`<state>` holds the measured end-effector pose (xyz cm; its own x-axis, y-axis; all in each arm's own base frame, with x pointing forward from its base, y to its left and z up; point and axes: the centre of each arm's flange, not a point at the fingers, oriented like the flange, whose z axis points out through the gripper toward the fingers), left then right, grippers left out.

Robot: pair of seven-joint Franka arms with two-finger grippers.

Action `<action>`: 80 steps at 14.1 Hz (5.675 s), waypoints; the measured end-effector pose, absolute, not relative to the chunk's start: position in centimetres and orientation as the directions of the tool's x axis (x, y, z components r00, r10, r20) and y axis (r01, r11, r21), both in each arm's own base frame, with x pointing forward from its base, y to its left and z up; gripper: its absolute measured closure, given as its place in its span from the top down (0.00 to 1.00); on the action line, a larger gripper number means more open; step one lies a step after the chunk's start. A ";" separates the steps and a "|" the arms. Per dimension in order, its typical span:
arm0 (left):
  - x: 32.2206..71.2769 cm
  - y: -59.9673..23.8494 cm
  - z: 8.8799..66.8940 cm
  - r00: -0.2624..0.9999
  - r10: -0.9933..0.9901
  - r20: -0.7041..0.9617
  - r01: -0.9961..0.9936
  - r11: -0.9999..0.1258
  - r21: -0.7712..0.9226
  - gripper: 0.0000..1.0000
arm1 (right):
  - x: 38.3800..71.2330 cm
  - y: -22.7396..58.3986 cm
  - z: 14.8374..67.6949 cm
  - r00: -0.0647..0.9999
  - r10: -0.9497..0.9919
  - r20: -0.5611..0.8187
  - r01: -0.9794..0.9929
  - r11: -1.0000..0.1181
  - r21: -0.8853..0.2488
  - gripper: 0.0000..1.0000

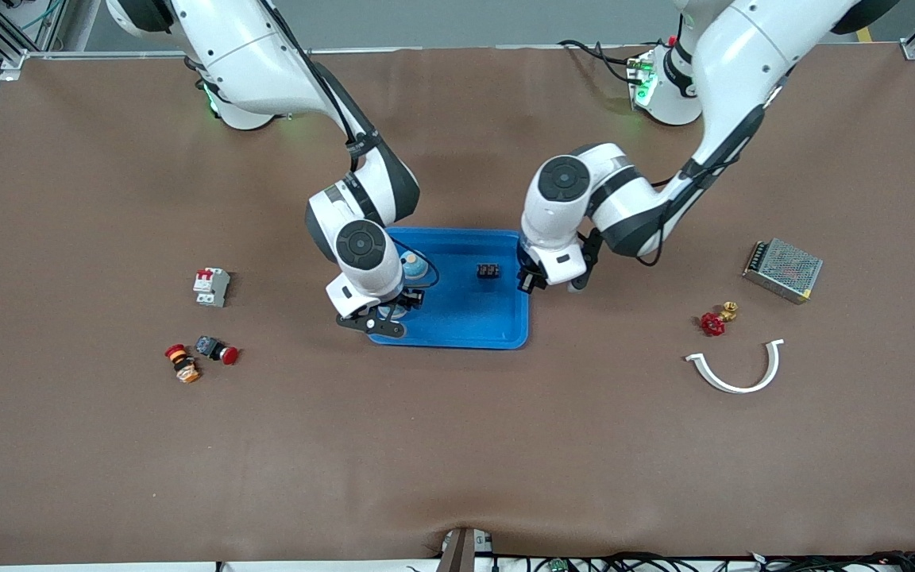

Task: Place electrolytic capacitor and blue bell in tray
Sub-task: 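Carry the bell with the right gripper while the left gripper carries capacitor to tray, then release the bell in the tray and withdraw the right gripper, then lower the capacitor into the tray beside the first one with the left gripper, then open the left gripper and lift it away from the tray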

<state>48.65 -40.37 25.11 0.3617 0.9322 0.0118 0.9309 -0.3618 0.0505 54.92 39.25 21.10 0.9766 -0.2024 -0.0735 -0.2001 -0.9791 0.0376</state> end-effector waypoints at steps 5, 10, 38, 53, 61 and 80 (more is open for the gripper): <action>49.7 -43.7 22.9 0.257 0.966 0.041 0.963 -0.259 0.077 0.30 | 54.6 39.9 19.9 0.976 -0.206 -0.074 -0.205 -0.978 0.021 0.68; 50.4 -45.2 21.4 0.178 0.983 0.050 0.979 -0.182 0.093 0.30 | 54.1 40.7 19.3 0.978 -0.198 -0.072 -0.197 -0.980 0.020 0.68; 50.1 -48.8 18.7 0.047 0.999 0.008 0.996 -0.048 0.079 0.30 | 54.5 4.7 58.6 0.999 0.033 -0.002 0.033 -0.999 -0.005 1.00; 49.8 -49.0 17.9 0.063 0.998 0.026 0.995 -0.064 0.079 0.31 | 55.1 -2.4 64.2 0.992 -0.017 0.126 -0.017 -1.000 -0.002 1.00; 51.4 -49.0 19.5 0.078 0.997 0.027 0.992 -0.080 0.102 1.00 | 56.0 -2.8 63.2 0.987 -0.027 0.159 -0.027 -1.000 -0.001 1.00; 58.9 -40.6 27.7 0.252 0.966 0.050 0.967 -0.253 0.025 1.00 | 56.1 -2.2 63.1 0.985 -0.049 0.165 -0.049 -0.999 -0.006 1.00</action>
<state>58.87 -40.57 27.74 0.2520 0.9664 0.0503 0.9670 -0.2535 0.0248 56.09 -2.16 63.10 0.9851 -0.0488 0.1650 -0.0485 -0.9988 -0.0056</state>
